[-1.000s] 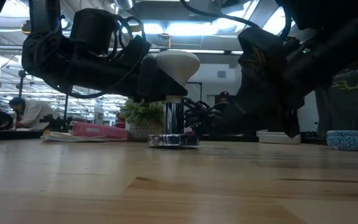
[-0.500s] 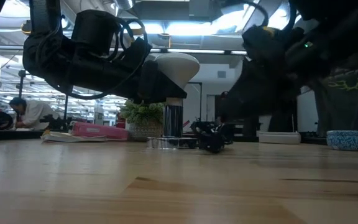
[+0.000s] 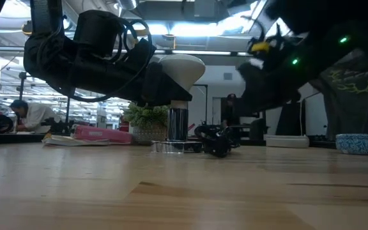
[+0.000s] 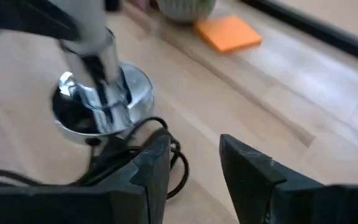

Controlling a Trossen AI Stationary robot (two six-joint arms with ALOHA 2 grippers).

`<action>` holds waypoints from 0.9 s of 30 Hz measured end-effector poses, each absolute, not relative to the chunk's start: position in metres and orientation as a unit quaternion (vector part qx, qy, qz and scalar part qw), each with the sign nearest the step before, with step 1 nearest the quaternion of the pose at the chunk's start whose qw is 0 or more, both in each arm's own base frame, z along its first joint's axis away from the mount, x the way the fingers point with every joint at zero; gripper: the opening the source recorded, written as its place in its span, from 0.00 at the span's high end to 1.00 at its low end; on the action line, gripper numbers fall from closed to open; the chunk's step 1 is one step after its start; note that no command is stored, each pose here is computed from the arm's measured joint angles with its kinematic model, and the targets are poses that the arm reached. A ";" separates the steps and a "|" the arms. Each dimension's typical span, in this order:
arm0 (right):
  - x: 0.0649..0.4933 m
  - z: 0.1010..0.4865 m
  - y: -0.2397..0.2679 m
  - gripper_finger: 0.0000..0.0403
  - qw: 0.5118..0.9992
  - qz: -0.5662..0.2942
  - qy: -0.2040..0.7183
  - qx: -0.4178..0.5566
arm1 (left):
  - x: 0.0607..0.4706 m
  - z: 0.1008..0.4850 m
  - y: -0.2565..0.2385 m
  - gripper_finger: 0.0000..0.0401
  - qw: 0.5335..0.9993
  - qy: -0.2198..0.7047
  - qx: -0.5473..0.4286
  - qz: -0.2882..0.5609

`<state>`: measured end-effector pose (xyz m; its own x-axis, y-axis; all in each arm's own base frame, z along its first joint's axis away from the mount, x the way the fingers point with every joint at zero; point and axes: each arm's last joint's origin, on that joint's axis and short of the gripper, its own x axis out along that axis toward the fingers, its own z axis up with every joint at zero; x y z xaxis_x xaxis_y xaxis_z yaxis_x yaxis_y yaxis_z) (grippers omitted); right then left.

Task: Screw lightbulb
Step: Remove the lightbulb from the lamp

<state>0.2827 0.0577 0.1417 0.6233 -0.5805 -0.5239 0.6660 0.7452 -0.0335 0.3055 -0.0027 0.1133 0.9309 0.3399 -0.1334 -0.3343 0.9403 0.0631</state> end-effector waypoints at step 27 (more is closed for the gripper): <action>0.314 0.087 0.082 0.65 0.916 -0.205 0.264 0.223 | 0.305 0.113 -0.002 0.61 0.981 0.074 0.029 0.174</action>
